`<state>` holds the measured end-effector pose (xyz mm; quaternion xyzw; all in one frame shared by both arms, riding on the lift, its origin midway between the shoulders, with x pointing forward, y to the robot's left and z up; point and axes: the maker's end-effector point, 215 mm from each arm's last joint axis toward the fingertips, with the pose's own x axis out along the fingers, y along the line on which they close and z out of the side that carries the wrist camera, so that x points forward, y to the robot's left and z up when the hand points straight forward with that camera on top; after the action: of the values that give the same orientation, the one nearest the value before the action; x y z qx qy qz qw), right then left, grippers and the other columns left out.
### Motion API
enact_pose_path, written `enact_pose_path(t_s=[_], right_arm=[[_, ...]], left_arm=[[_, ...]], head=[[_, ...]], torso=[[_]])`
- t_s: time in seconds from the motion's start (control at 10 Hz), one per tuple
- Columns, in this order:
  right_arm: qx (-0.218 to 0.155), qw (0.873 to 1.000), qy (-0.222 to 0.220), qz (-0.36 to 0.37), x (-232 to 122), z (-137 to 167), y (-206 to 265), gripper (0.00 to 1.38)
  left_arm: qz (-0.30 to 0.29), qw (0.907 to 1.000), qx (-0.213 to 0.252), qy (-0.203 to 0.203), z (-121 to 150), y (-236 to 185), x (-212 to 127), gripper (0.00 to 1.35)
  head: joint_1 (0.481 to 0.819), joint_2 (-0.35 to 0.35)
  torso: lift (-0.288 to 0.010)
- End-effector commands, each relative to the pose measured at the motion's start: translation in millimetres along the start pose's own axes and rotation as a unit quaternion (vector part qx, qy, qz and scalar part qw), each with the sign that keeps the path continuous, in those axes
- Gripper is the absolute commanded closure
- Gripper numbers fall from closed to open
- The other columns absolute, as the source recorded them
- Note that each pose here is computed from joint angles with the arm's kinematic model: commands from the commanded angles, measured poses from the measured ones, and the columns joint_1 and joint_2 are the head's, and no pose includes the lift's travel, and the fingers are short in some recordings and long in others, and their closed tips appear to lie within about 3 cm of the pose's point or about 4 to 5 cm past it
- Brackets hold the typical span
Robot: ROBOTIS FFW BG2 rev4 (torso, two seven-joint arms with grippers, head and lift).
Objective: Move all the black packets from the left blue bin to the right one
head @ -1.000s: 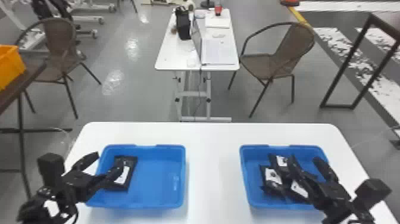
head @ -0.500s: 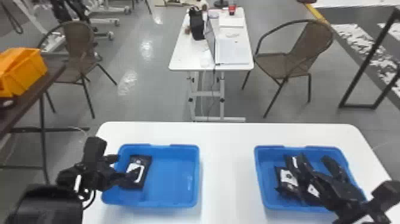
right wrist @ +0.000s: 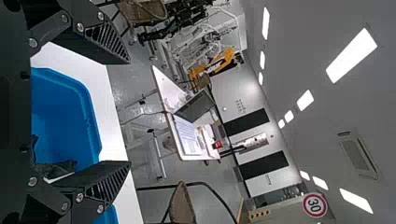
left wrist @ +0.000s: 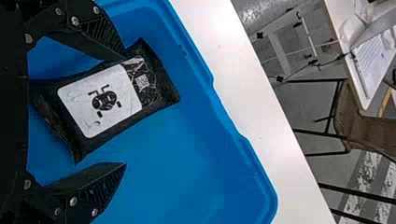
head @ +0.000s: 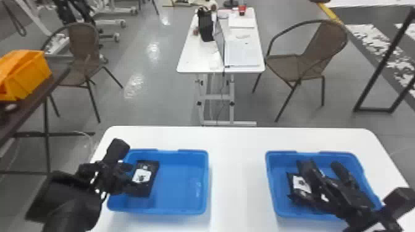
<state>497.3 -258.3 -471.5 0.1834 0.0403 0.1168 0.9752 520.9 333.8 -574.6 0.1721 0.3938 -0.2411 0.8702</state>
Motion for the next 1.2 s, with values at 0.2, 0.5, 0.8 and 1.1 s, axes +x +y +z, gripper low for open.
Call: enact_pose_path(t_s=[0.2,0.5,0.8,1.1], right_arm=[[0.007,1.0,0.001,0.004,-1,-4,3,0.28],[0.019,1.0,0.001,0.004,-2,-7,3,0.28],[0.031,1.0,0.004,0.003,-6,-13,3,0.28],[0.039,0.999,0.008,0.005,-7,-18,4,0.28]], left_arm=[[-0.003,0.9983,0.032,0.049,-20,-2,10,0.23],[-0.005,0.9975,0.036,0.06,-34,-10,21,0.23],[0.009,0.994,0.03,0.105,-56,-3,19,0.76],[0.006,0.993,0.041,0.111,-50,3,17,0.82]], head=[[0.695,0.092],[0.695,0.091],[0.695,0.097],[0.695,0.113]], torso=[[0.0],[0.0],[0.0],[0.0]])
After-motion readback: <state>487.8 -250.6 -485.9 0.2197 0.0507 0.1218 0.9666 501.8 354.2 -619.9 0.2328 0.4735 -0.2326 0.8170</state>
